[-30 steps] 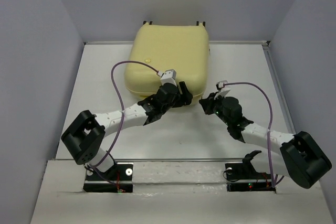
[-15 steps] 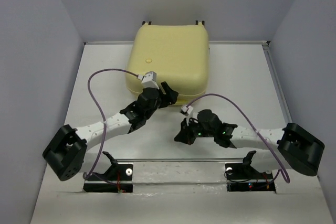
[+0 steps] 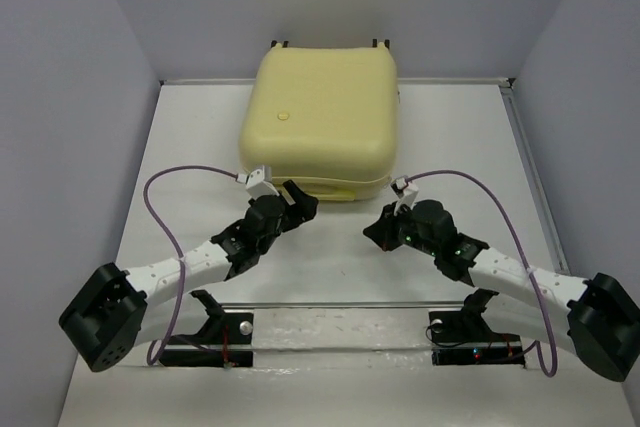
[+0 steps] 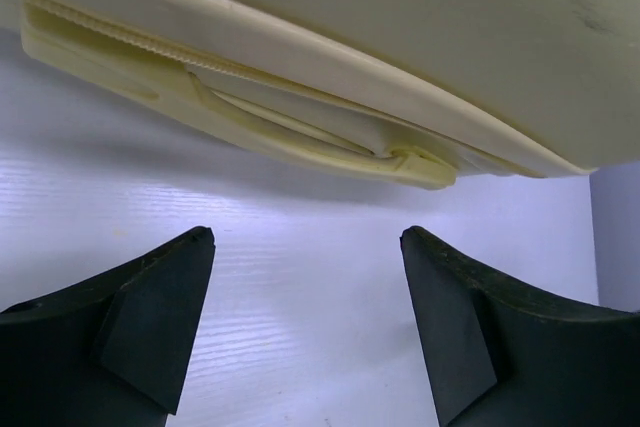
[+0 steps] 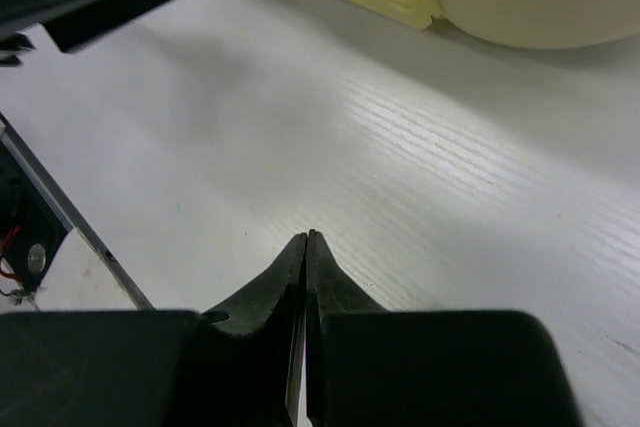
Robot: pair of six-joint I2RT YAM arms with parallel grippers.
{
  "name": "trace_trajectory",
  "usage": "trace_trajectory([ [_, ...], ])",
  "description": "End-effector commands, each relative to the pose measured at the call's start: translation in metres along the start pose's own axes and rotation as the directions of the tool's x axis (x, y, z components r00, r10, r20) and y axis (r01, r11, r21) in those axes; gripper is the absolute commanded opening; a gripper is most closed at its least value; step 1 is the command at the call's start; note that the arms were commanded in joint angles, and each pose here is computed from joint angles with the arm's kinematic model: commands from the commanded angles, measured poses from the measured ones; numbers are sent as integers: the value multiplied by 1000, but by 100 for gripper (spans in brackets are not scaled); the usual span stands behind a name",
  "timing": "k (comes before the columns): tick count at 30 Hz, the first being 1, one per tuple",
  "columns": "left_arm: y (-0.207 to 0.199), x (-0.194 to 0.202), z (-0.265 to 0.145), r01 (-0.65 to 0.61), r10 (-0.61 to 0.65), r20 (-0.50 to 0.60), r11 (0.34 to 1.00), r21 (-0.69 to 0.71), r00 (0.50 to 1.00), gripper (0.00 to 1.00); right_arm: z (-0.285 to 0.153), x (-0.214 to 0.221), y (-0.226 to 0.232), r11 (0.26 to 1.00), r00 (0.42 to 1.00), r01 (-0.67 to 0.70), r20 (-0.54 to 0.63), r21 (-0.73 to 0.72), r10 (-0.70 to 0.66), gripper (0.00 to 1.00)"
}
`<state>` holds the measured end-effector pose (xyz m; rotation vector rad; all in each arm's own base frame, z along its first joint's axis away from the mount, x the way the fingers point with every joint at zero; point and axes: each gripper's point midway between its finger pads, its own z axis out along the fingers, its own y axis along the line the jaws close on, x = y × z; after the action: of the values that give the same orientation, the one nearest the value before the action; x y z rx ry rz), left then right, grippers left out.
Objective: Pack the luggage
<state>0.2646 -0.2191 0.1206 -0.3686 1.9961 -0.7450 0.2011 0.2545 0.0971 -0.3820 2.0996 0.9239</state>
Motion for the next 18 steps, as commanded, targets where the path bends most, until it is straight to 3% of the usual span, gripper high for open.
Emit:
trace_trajectory([
  [1, -11, -19, 13, 153, -154, 99, 988, 15, 983, 88, -10, -31, 6, 1000, 995, 30, 96, 7, -31, 7],
  [7, -14, -27, 39, 237, -234, 175, 972, 4, 956, 87, -15, -29, -3, 999, 992, -6, 123, 43, 1, 7],
  [13, -7, -24, 60, 328, -319, 213, 945, -7, 924, 70, -27, -35, 9, 1000, 987, -16, 162, -10, 17, 7],
  [18, -5, -30, 71, 347, -330, 260, 937, -24, 908, 68, -29, -34, 14, 999, 987, -23, 156, -37, 29, 7],
])
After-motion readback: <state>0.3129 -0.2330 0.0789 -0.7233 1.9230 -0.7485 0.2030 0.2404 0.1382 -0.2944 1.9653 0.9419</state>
